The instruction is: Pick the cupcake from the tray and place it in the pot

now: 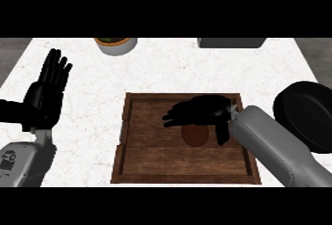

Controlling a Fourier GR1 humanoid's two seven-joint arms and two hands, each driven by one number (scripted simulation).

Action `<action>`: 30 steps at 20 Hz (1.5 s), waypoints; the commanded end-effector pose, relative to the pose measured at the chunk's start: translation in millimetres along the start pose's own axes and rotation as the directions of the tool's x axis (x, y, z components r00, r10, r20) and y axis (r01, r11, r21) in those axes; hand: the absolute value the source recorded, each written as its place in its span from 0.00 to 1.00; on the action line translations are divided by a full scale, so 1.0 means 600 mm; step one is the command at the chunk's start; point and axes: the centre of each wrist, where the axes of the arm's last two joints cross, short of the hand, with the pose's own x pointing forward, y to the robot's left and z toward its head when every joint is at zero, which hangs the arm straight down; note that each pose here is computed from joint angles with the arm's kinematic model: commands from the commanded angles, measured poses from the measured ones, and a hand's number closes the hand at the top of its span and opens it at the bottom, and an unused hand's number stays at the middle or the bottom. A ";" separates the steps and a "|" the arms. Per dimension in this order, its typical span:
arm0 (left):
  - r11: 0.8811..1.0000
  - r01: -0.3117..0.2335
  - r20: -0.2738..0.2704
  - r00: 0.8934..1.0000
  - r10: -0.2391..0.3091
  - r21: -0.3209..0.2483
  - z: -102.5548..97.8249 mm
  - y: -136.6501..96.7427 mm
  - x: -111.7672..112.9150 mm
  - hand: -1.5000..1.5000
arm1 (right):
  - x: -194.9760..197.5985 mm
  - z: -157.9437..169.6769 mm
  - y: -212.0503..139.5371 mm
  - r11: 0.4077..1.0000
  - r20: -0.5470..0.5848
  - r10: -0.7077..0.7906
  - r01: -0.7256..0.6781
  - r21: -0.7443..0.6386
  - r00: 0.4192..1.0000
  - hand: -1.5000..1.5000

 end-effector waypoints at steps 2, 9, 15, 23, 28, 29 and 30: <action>1.000 0.002 0.018 1.000 -0.002 0.016 0.020 -0.015 0.005 0.50 | -0.009 -0.023 0.037 1.000 0.010 -0.015 0.015 -0.009 1.000 0.00; 1.000 -0.021 0.012 1.000 0.021 0.010 -0.019 0.010 -0.015 0.50 | -0.005 -0.049 0.072 0.999 0.042 -0.023 0.021 0.043 0.999 0.00; 1.000 -0.011 0.008 1.000 0.011 -0.007 0.011 0.007 -0.004 0.50 | 0.008 -0.088 0.072 0.999 0.222 0.041 -0.047 0.023 0.974 1.00; 1.000 -0.003 0.006 1.000 0.003 0.001 0.011 0.017 0.008 0.50 | 0.031 -0.071 0.068 0.997 0.229 0.083 -0.081 -0.015 0.970 1.00; 1.000 0.007 -0.003 1.000 -0.007 0.017 0.003 -0.002 -0.004 0.50 | 0.051 -0.049 0.062 0.972 0.140 0.186 -0.162 -0.169 0.972 1.00; 1.000 -0.007 0.007 1.000 0.007 0.012 0.014 -0.008 0.017 0.50 | 0.041 -0.038 0.025 0.970 0.130 0.182 -0.155 -0.189 0.975 1.00; 1.000 0.006 0.026 1.000 -0.006 0.003 0.003 0.024 0.005 0.50 | 0.036 -0.002 0.051 0.964 0.122 0.177 -0.147 -0.220 0.977 1.00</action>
